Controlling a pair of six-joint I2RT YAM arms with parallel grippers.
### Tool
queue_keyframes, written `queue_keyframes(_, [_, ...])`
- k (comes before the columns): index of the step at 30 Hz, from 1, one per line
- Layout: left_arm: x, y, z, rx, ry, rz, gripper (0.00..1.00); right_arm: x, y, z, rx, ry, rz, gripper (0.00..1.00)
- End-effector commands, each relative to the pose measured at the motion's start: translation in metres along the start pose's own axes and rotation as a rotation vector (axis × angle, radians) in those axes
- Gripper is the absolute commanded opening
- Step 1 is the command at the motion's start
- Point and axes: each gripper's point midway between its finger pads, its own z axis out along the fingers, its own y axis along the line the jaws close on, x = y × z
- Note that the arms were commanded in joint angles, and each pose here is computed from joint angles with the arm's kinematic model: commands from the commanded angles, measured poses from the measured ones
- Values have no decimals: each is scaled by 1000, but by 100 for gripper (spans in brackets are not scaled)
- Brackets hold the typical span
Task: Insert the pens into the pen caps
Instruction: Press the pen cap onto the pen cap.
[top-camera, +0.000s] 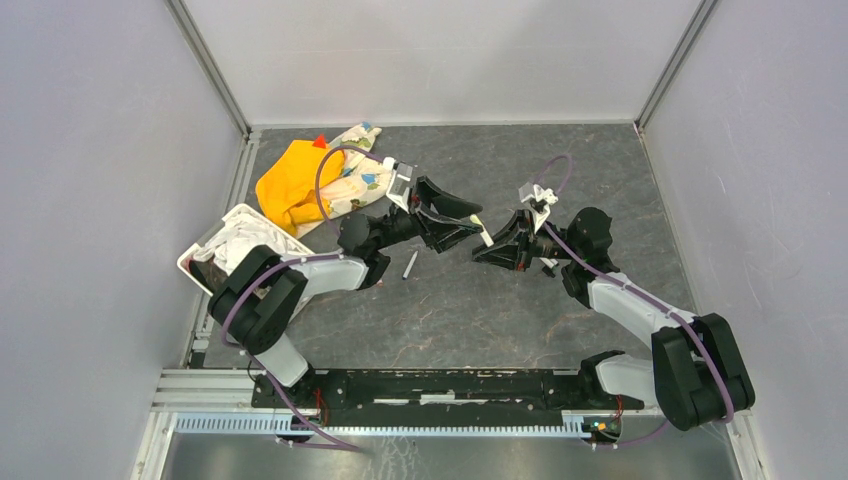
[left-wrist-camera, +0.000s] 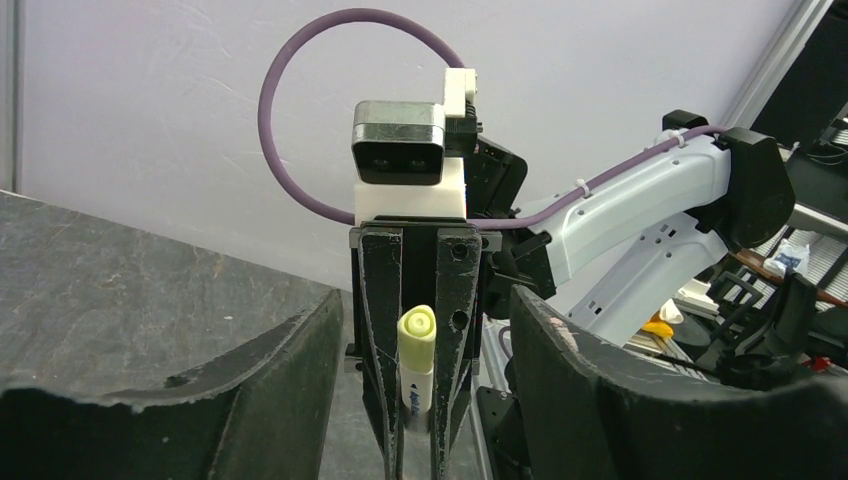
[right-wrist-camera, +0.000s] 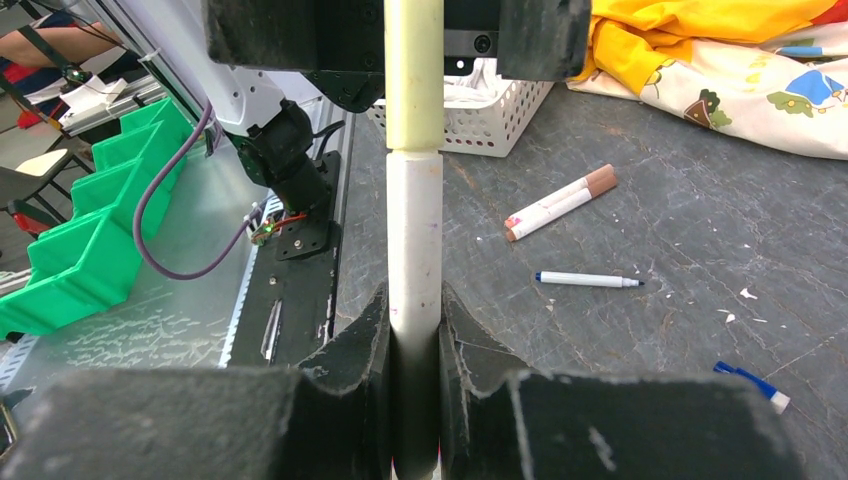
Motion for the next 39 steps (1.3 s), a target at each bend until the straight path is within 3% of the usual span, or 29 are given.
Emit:
queue_keyframes(1, [-27, -16, 10, 68, -93, 87, 61, -8, -3, 2, 15, -18, -5, 0])
queue_keyframes(6, [-25, -15, 11, 64, -84, 72, 48, -8, -4, 2, 17, -17, 1, 0])
queue_keyframes(12, [-17, -14, 15, 64, -37, 44, 16, -9, -3, 2, 20, -20, -4, 0])
queue_keyframes(16, [-5, -12, 15, 32, 11, 50, 3, -9, -4, 2, 26, -20, -13, 0])
queue_keyframes(22, [35, -4, 14, -161, 170, 114, 2, -12, -11, -2, 63, -29, -39, 0])
queue_keyframes(27, [57, -19, 6, -241, 132, 63, 2, -18, -2, -4, 37, -66, -84, 0])
queue_keyframes(32, [73, -36, -1, -262, 52, -1, 2, -21, 9, -6, 2, -77, -131, 0])
queue_keyframes(39, [108, -54, -7, -171, 123, 37, 2, -26, 19, -6, -44, -90, -123, 0])
